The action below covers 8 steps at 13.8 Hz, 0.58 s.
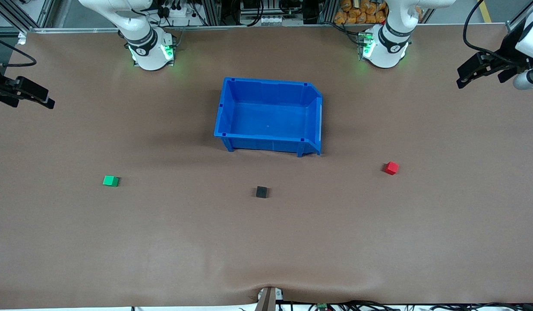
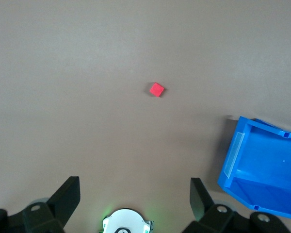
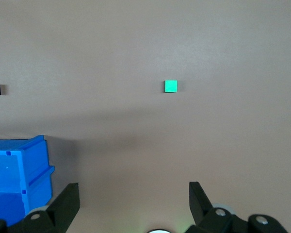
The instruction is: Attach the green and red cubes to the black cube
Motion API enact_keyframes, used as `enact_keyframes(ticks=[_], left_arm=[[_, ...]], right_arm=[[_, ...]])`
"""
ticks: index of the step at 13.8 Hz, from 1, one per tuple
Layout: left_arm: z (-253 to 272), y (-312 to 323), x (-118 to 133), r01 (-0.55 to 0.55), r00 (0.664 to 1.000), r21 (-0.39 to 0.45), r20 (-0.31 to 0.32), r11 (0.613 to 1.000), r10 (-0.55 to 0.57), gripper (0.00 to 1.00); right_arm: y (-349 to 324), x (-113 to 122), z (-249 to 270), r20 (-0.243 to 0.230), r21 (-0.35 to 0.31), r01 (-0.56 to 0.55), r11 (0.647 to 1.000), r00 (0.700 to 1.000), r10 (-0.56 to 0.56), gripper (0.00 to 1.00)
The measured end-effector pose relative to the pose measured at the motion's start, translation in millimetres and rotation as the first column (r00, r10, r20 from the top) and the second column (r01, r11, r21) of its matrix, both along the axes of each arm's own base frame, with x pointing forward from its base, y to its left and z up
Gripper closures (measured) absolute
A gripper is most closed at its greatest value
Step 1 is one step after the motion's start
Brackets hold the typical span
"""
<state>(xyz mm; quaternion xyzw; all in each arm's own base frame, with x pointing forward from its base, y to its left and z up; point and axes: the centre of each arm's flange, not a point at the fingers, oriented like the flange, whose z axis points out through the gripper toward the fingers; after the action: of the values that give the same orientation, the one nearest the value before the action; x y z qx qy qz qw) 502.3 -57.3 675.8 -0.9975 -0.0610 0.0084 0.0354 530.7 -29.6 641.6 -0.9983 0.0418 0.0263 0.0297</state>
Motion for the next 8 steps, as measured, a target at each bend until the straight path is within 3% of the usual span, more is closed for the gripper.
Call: enact_keyframes(ticks=[8], left_arm=[[-5.6, 0.6, 3.9, -0.002, 1.0, 0.002, -0.011, 1.0, 0.002, 0.0]], right_arm=[[-3.7, 2.7, 2.5, 0.027, -0.002, 0.002, 1.0, 1.0, -0.002, 0.0]])
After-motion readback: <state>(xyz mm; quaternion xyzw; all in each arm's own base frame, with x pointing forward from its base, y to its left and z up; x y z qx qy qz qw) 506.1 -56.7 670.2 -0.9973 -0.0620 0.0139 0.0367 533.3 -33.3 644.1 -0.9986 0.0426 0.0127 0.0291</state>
